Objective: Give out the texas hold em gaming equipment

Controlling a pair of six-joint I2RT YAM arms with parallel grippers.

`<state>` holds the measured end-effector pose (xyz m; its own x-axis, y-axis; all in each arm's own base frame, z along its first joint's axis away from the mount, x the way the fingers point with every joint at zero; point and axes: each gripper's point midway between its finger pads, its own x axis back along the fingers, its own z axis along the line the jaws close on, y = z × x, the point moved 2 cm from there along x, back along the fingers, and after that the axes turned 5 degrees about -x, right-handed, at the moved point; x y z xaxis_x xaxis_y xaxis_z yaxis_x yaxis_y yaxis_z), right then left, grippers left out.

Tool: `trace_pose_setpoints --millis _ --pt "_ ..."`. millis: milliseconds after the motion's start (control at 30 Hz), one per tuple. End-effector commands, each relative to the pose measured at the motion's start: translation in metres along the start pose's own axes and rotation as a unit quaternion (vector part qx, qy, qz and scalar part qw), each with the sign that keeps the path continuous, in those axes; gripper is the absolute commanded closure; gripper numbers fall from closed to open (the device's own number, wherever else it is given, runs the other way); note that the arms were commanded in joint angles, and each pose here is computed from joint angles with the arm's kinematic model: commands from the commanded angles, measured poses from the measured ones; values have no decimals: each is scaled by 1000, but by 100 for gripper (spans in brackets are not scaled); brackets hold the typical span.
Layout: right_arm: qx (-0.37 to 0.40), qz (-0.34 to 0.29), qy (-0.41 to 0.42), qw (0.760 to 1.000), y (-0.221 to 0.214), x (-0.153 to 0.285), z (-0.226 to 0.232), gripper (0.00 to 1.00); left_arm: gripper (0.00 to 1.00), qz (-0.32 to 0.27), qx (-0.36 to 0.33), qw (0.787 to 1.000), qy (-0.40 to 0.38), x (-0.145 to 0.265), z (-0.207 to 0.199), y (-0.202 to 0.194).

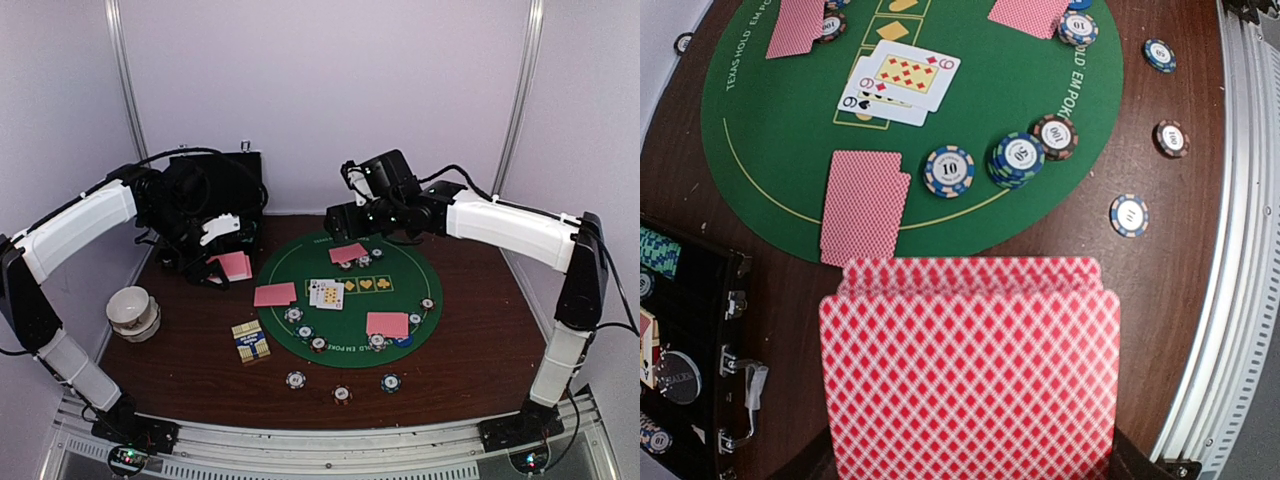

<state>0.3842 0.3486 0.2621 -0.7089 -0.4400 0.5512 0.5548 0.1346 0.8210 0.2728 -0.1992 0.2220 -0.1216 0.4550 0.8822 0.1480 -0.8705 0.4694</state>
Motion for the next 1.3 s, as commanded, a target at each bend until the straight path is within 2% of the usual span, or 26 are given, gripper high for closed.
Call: trace_pose_setpoints --millis 0,133,233,367,667,867,1267 --pt "-137 61 179 972 -12 15 59 0 100 -27 -10 999 13 12 4 13" --pt "-208 94 253 940 -12 15 84 0 100 -29 -10 999 11 12 4 14" --pt "-259 129 305 907 -18 7 103 1 100 -31 -8 999 9 11 5 15" --pt "-291 170 347 875 -32 -3 128 2 100 -32 -9 999 10 12 5 16" --pt "-311 201 394 841 -40 -9 160 1 100 -30 -8 999 8 11 5 15" --pt "-323 197 432 819 -33 -10 176 1 100 -31 -7 999 6 10 5 15" --pt "-331 222 450 799 -37 -24 200 4 100 -31 -6 999 4 9 5 15"
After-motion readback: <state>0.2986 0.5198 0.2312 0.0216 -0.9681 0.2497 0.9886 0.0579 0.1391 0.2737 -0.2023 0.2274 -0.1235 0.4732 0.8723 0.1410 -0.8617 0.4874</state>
